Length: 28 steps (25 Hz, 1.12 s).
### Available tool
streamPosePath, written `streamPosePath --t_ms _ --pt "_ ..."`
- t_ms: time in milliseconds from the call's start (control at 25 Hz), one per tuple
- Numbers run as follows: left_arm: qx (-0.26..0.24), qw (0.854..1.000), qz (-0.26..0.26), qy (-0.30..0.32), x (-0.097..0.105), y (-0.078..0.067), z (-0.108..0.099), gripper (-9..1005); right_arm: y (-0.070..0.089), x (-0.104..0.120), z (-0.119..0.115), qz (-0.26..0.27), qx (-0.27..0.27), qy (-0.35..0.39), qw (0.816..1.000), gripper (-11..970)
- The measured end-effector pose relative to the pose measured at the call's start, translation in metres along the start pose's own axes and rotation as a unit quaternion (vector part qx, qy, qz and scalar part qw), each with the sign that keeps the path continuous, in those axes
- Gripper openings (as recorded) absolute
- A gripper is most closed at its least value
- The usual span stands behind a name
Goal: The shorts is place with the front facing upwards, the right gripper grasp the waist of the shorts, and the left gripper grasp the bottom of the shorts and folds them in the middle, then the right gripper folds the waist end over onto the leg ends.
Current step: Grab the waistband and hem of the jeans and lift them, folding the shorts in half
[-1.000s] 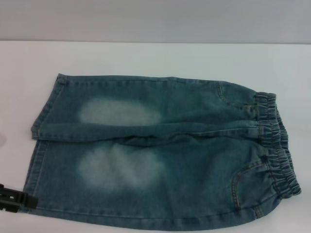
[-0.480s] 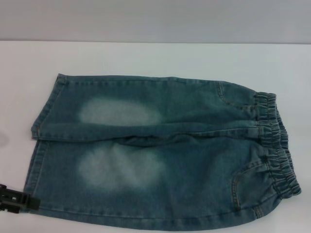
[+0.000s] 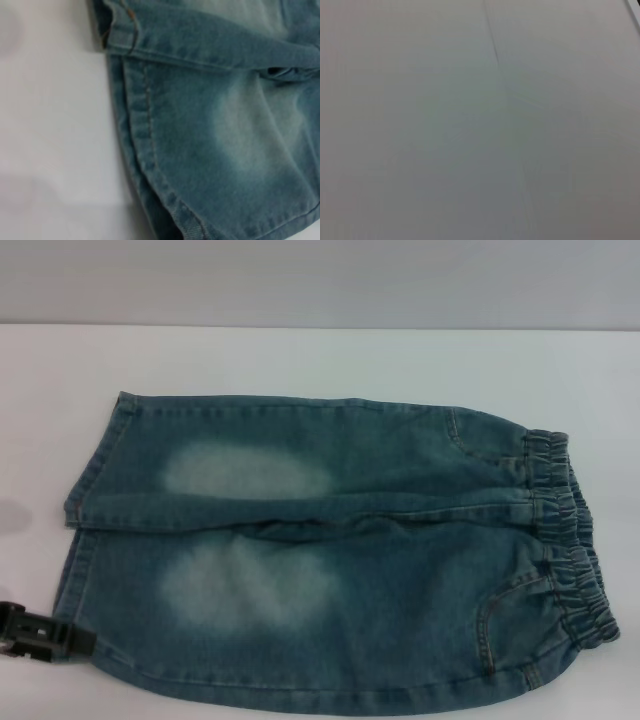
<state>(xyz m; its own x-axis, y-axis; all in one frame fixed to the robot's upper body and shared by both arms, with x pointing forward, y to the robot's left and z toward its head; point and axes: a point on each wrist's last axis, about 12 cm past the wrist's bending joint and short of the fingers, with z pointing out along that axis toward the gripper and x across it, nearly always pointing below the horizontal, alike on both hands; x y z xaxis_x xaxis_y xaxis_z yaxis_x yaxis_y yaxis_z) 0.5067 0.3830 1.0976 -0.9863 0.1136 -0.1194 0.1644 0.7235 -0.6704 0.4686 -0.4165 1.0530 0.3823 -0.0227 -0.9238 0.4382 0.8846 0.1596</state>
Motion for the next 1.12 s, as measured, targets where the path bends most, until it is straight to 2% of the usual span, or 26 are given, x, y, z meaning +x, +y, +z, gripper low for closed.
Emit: streamPosePath --t_ms 680,1120 --pt "0.011 1.0 0.011 -0.006 -0.0084 -0.0068 -0.0046 841 -0.0009 0.002 -0.0003 0.001 0.005 0.008 1.0 589" --pt "0.002 1.0 0.007 0.009 -0.003 -0.0037 -0.003 799 0.0004 0.0018 -0.001 0.007 0.003 0.006 1.0 589"
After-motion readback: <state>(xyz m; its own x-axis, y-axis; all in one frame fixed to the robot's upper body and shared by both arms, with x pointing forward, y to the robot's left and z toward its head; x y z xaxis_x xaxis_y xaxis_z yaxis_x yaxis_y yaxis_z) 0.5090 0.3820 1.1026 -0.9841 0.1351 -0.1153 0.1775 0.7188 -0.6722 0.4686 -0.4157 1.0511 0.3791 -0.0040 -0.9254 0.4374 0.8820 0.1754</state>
